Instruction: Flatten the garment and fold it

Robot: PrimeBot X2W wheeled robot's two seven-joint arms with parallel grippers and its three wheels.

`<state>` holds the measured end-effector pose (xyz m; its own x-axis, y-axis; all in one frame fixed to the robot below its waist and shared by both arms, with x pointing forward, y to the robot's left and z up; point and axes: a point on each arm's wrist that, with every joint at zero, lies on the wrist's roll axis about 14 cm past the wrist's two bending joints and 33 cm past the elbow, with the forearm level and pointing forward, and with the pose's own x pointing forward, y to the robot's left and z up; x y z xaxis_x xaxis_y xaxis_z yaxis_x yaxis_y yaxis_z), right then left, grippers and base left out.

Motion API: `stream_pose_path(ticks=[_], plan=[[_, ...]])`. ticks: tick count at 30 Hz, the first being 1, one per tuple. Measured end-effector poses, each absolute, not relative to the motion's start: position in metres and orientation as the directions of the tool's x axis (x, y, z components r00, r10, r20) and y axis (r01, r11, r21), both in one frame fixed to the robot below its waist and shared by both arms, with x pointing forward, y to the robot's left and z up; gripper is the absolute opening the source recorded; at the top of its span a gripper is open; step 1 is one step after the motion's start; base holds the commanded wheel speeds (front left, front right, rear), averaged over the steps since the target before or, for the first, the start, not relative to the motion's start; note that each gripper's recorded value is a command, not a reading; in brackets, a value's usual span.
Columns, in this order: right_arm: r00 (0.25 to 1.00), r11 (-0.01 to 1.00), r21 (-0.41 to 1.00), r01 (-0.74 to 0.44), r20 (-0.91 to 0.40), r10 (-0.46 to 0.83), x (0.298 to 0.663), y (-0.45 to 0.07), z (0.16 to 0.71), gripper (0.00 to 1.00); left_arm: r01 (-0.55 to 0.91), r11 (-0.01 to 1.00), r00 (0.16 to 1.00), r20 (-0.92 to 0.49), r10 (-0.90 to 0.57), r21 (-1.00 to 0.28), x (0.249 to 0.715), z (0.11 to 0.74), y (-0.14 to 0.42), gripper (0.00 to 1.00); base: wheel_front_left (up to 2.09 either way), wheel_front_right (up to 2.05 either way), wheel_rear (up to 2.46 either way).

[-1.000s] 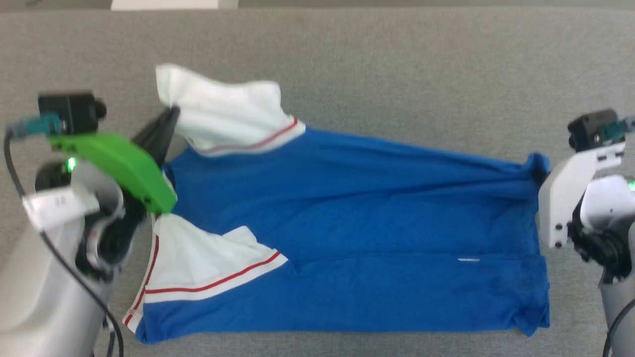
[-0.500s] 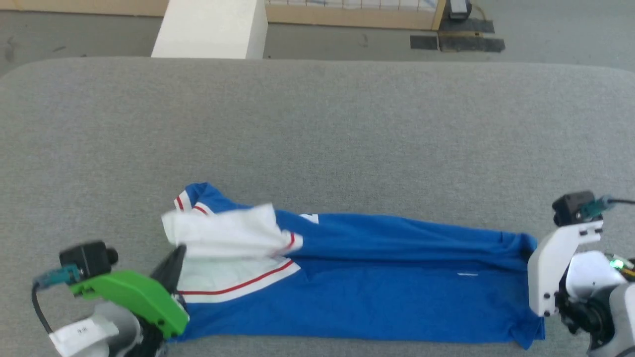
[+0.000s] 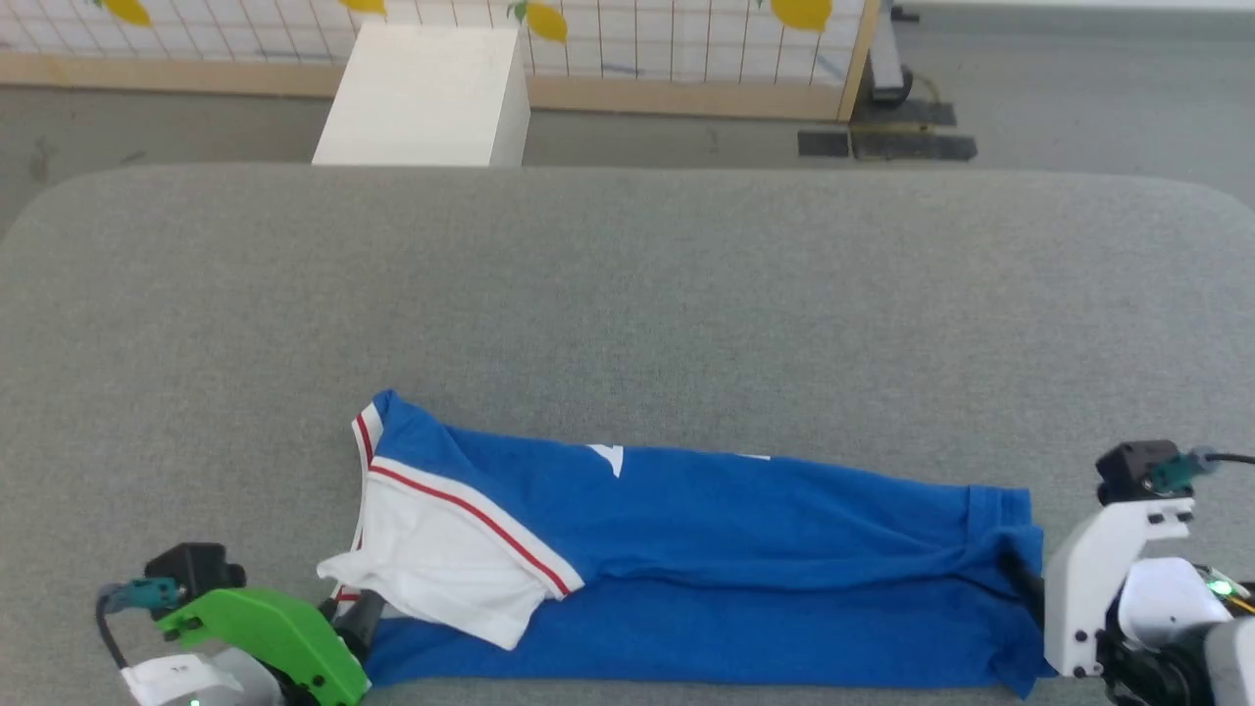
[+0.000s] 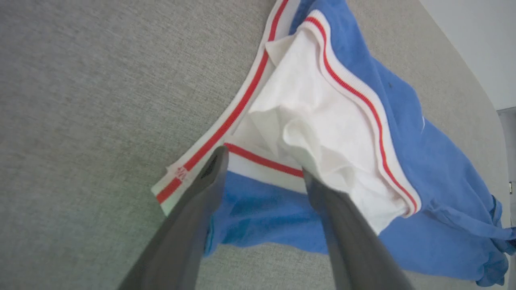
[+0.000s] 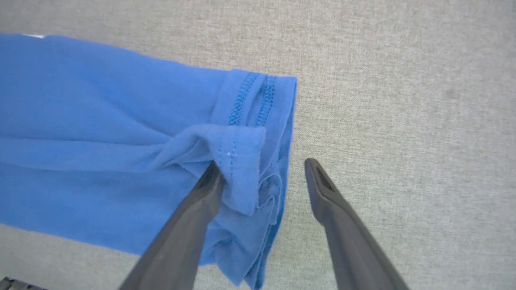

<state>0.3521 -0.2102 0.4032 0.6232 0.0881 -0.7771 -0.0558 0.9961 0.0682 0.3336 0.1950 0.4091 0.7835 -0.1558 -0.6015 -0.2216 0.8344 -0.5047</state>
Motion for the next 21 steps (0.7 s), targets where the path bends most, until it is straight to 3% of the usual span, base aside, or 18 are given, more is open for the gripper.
stream_pose_path(ticks=[9,15,21], plan=[[0.726,0.990,0.121,0.075,-0.687,0.029,0.331,-0.243,0.455,1.00,-0.175,0.889,0.877,-0.477,-0.054,-0.423,0.348,0.470,0.228,1.00,0.00,0.00,0.00],[0.745,0.988,0.120,0.102,-0.667,0.004,0.336,-0.254,0.467,1.00,-0.130,0.940,0.980,-0.187,0.073,-0.315,0.376,0.536,0.257,1.00,0.00,0.00,0.00],[0.680,0.991,0.132,0.033,-0.730,0.075,0.349,-0.235,0.438,1.00,-0.027,0.971,0.986,0.153,0.065,-0.237,0.398,0.586,0.249,1.00,0.00,0.00,0.00]])
